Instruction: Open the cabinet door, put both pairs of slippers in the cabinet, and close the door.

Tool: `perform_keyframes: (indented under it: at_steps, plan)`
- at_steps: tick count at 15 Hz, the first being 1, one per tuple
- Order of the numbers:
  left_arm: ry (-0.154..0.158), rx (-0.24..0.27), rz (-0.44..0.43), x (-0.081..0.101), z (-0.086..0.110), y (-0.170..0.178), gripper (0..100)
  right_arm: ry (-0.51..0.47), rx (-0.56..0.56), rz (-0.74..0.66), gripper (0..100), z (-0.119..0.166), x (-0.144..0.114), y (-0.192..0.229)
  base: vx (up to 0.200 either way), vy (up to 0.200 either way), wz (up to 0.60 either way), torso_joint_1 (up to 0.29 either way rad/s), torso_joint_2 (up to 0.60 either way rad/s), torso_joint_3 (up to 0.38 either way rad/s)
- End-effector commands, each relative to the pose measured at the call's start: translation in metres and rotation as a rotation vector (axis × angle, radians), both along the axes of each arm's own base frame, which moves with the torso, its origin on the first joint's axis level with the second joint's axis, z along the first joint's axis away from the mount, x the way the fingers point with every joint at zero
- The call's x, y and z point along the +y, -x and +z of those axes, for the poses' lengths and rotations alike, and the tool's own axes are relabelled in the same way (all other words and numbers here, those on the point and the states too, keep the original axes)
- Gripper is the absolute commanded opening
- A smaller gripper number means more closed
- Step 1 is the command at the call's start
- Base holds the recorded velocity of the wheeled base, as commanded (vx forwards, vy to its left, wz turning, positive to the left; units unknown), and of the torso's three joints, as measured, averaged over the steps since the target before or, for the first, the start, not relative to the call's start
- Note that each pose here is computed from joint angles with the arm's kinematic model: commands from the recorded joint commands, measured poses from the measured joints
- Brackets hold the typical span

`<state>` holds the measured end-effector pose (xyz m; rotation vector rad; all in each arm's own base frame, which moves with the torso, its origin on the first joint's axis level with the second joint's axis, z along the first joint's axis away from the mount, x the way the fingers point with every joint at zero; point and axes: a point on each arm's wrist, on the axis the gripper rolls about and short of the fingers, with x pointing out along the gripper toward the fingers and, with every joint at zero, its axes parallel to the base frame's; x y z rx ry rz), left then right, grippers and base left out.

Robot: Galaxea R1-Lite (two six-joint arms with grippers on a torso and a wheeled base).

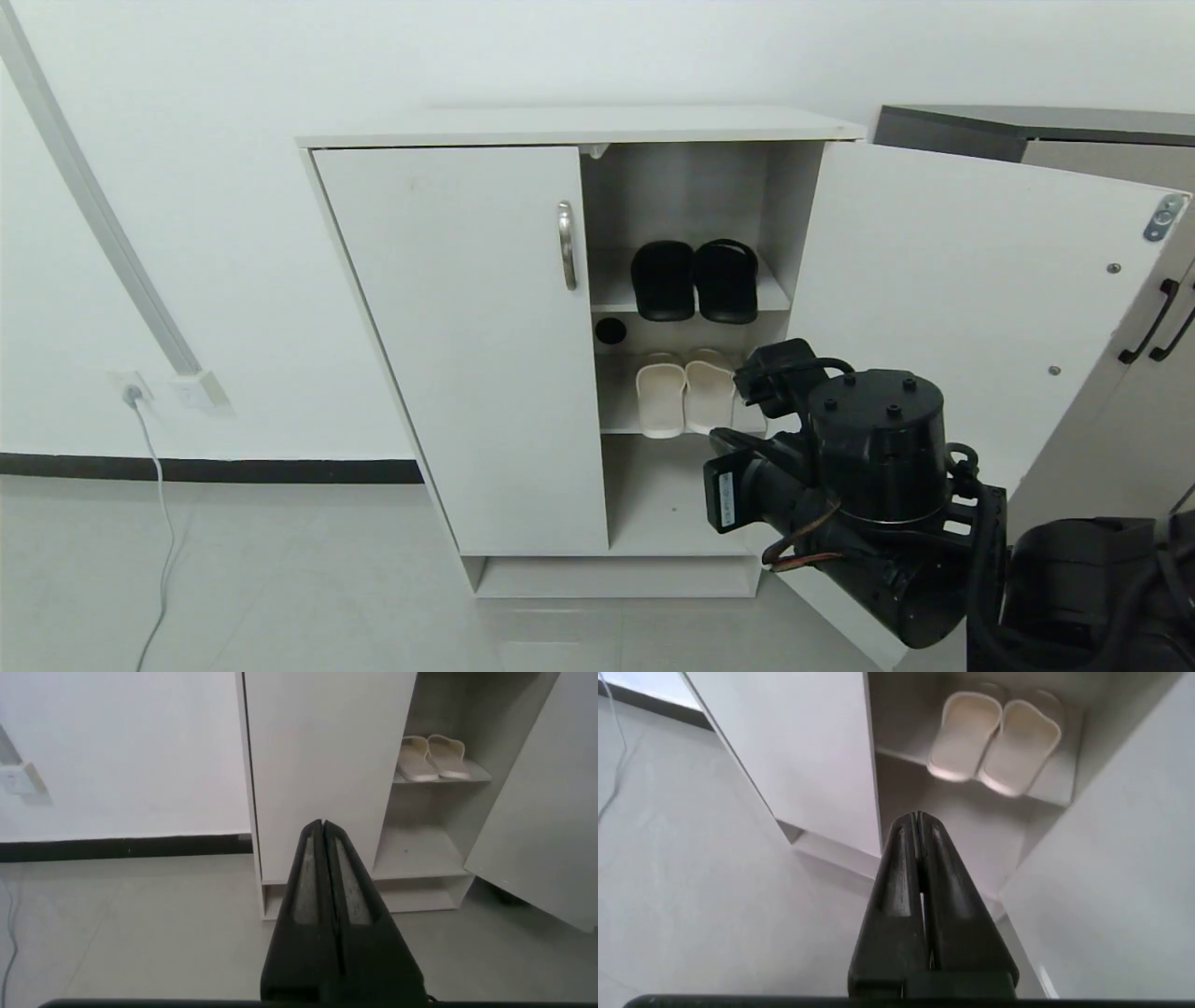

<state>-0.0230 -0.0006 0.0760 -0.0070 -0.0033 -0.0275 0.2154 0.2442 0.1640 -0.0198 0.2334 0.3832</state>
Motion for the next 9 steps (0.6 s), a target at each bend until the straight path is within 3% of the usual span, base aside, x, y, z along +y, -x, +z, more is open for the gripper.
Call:
perform_keyframes:
  at_steps: [1,9]
  plan:
    - [0.001,0.002,0.0,0.0,-0.0001,-0.0001,0,0.018,0.014,-0.006,0,-0.0064,-0.0009,-0.0015,0.0,0.0,0.0,0.0,0.0,0.0]
    - [0.002,0.002,0.001,0.0,-0.0001,-0.0001,0,0.019,0.015,-0.011,0,-0.0068,-0.0021,-0.0025,0.0,0.0,0.0,0.0,0.0,0.0]
